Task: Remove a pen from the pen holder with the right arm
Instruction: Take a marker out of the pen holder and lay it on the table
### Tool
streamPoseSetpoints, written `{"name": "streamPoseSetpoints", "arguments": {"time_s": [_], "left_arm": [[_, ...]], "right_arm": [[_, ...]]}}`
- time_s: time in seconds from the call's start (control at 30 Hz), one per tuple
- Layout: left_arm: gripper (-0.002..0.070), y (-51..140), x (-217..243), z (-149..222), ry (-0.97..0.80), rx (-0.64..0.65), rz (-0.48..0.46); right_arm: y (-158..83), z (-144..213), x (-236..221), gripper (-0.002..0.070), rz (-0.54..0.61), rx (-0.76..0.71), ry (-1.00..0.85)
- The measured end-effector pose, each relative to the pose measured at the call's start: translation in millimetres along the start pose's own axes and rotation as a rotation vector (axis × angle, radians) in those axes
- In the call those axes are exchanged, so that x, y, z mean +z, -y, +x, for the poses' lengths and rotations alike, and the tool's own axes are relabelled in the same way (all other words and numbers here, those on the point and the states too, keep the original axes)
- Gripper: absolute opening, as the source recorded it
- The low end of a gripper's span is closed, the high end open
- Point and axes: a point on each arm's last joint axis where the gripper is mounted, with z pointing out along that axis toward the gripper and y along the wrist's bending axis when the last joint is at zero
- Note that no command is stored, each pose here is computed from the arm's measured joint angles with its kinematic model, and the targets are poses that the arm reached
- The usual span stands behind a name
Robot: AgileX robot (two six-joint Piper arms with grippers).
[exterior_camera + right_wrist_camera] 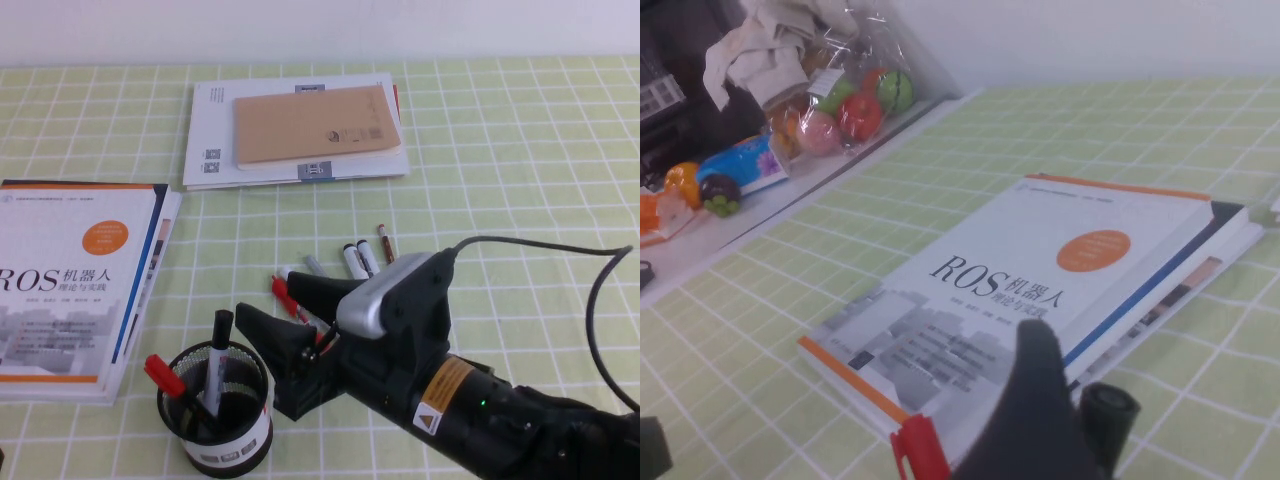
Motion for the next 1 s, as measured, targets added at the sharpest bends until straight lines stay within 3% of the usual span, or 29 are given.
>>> {"name": "streamPoseSetpoints", "arguments": {"time_s": [0.23, 1.0], "left_arm": [[-0.0008, 0.0, 0, 0, 0.0, 0.0, 0.0], [-0.0008, 0.0, 0, 0, 0.0, 0.0, 0.0]], "right_arm": [[4, 12, 4, 0.0488, 0.005, 0.046, -0.019], [6, 28, 54, 0.0493, 0.01, 0.118, -0.113]]}}
